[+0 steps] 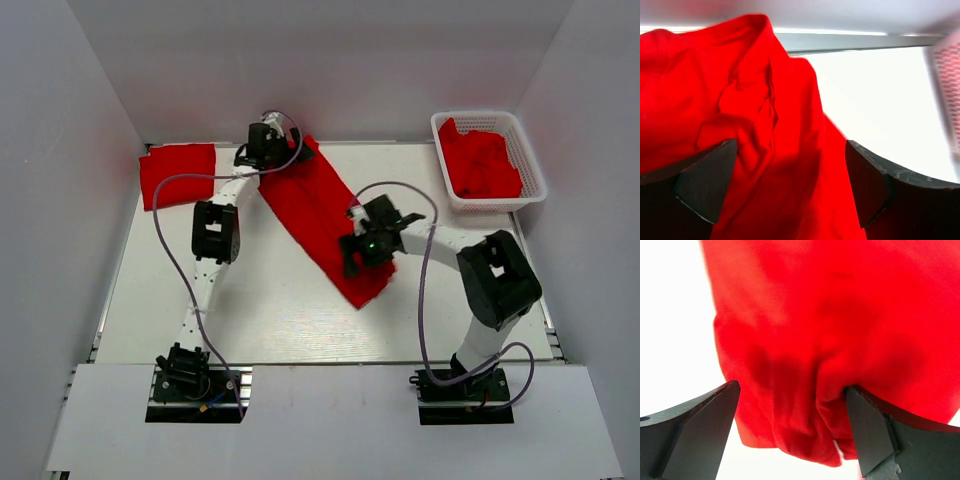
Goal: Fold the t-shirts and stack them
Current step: Rotate the tshirt 90 degrees, then grab the bottom of the folded rectangular tshirt with both arms
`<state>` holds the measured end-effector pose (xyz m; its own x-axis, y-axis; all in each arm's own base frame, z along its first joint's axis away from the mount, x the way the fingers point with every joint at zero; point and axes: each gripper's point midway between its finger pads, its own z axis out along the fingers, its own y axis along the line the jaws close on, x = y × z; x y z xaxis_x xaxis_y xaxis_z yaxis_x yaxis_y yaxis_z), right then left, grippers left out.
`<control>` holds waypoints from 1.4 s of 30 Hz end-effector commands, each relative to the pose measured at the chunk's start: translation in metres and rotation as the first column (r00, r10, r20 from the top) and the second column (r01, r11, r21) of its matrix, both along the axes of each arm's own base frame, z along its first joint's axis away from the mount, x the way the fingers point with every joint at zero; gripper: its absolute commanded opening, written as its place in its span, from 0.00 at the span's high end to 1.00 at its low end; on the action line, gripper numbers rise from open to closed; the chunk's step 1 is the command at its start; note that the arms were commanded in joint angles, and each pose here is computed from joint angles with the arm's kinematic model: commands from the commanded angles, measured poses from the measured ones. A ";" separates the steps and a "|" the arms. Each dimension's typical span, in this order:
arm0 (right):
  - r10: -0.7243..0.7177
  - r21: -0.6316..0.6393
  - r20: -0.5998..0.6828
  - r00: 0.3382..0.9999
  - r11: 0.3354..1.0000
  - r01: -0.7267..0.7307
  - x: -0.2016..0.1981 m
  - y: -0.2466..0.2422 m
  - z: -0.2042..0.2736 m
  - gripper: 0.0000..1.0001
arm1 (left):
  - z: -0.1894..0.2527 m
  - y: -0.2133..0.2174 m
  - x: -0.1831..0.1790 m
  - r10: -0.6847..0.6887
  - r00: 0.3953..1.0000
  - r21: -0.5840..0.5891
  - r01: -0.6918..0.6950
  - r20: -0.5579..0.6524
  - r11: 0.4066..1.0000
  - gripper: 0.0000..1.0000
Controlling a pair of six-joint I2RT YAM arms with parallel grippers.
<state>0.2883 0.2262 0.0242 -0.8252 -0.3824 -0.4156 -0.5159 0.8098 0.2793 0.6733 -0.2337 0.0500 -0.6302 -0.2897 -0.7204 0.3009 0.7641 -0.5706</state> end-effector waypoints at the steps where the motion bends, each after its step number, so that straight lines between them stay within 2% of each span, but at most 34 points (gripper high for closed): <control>1: 0.245 0.045 -0.380 0.892 0.968 -0.247 -0.119 0.022 -0.045 0.10 | -0.047 -0.083 -0.043 -0.124 0.984 -0.108 0.110 -0.129 0.988 0.00; 2: 0.309 0.086 -0.332 0.891 0.951 -0.297 -0.113 0.045 -0.037 0.10 | -0.046 -0.091 -0.044 -0.128 0.984 -0.125 0.113 -0.120 0.986 0.00; 4: 0.416 0.177 -0.341 0.843 0.909 -0.377 -0.124 0.077 -0.038 0.10 | -0.039 -0.107 -0.042 -0.132 0.987 -0.152 0.118 -0.087 0.981 0.00; 6: 0.454 0.210 -0.325 0.830 0.890 -0.405 -0.121 0.097 -0.035 0.10 | -0.042 -0.108 -0.039 -0.116 0.989 -0.170 0.100 -0.086 0.980 0.00; 9: 0.483 0.187 -0.267 0.834 0.875 -0.446 -0.112 0.121 -0.029 0.10 | -0.047 -0.104 -0.035 -0.081 0.993 -0.153 0.067 -0.091 0.986 0.00; 12: 0.477 0.176 -0.313 0.822 0.879 -0.443 -0.128 0.118 -0.021 0.10 | -0.040 -0.099 -0.027 -0.044 0.997 -0.137 0.036 -0.060 0.990 0.00; 16: 0.411 0.127 -0.302 0.860 0.912 -0.391 -0.138 0.097 -0.003 0.10 | -0.033 -0.096 -0.022 -0.016 0.999 -0.130 0.009 -0.046 0.991 0.00; 21: 0.318 0.080 -0.230 0.920 0.948 -0.308 -0.128 0.087 0.030 0.10 | 0.008 -0.091 -0.014 0.014 0.999 -0.106 -0.010 0.030 0.994 0.00; 23: 0.311 0.112 -0.167 0.936 0.949 -0.295 -0.122 0.093 0.054 0.10 | 0.048 -0.089 -0.012 0.012 0.995 -0.093 -0.002 0.097 0.996 0.00; 25: 0.288 0.103 -0.131 0.949 0.956 -0.276 -0.118 0.090 0.069 0.10 | 0.073 -0.078 -0.012 0.015 0.993 -0.074 -0.006 0.114 0.997 0.00; 26: 0.278 0.108 -0.114 0.954 0.958 -0.266 -0.118 0.088 0.076 0.10 | 0.111 -0.073 -0.013 0.025 0.984 -0.055 -0.015 0.176 0.998 0.00; 28: 0.232 0.096 -0.057 0.971 0.969 -0.226 -0.111 0.081 0.090 0.10 | 0.136 -0.057 -0.019 0.036 0.979 0.002 -0.037 0.198 0.999 0.00; 29: 0.203 0.088 -0.060 0.977 0.976 -0.197 -0.111 0.078 0.089 0.10 | 0.173 -0.049 -0.027 0.032 0.966 0.036 -0.042 0.255 0.998 0.00; 31: 0.125 0.044 0.015 0.992 0.991 -0.126 -0.099 0.066 0.097 0.10 | 0.192 -0.037 -0.047 0.011 0.971 0.108 -0.038 0.237 0.993 0.00; 33: 0.044 0.008 0.043 0.998 0.999 -0.044 -0.091 0.054 0.094 0.10 | 0.202 -0.014 -0.062 0.064 0.976 0.197 -0.106 0.208 0.975 0.00; 34: 0.007 0.004 0.073 0.997 1.000 -0.007 -0.087 0.049 0.100 0.10 | 0.237 -0.006 -0.083 0.057 0.971 0.202 -0.106 0.233 0.974 0.00; 35: 0.000 0.011 0.085 0.996 1.000 -0.001 -0.087 0.048 0.102 0.10 | 0.222 0.002 -0.095 0.064 0.980 0.238 -0.109 0.189 0.965 0.00; 37: -0.037 0.004 0.102 0.994 0.999 0.037 -0.084 0.042 0.102 0.10 | 0.240 0.007 -0.128 0.031 0.980 0.271 -0.084 0.194 0.959 0.00; 39: -0.060 0.014 0.081 0.995 0.998 0.059 -0.090 0.040 0.100 0.10 | 0.239 0.016 -0.151 0.024 0.989 0.325 -0.072 0.149 0.943 0.00; 41: -0.077 -0.015 0.051 0.996 0.997 0.077 -0.097 0.031 0.089 0.10 | 0.222 0.033 -0.194 0.029 0.999 0.382 -0.035 0.022 0.924 0.00; 42: -0.116 -0.041 0.047 0.992 0.992 0.117 -0.100 0.022 0.082 0.10 | 0.179 0.052 -0.220 0.092 0.990 0.446 -0.037 -0.104 0.894 0.00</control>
<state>0.1916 0.2662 0.1144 -0.8091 -0.3652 -0.4604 -0.5153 0.8175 0.2572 0.5170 -0.2152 0.3245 -0.4422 -0.1287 -0.8876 0.3239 0.8999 -0.2919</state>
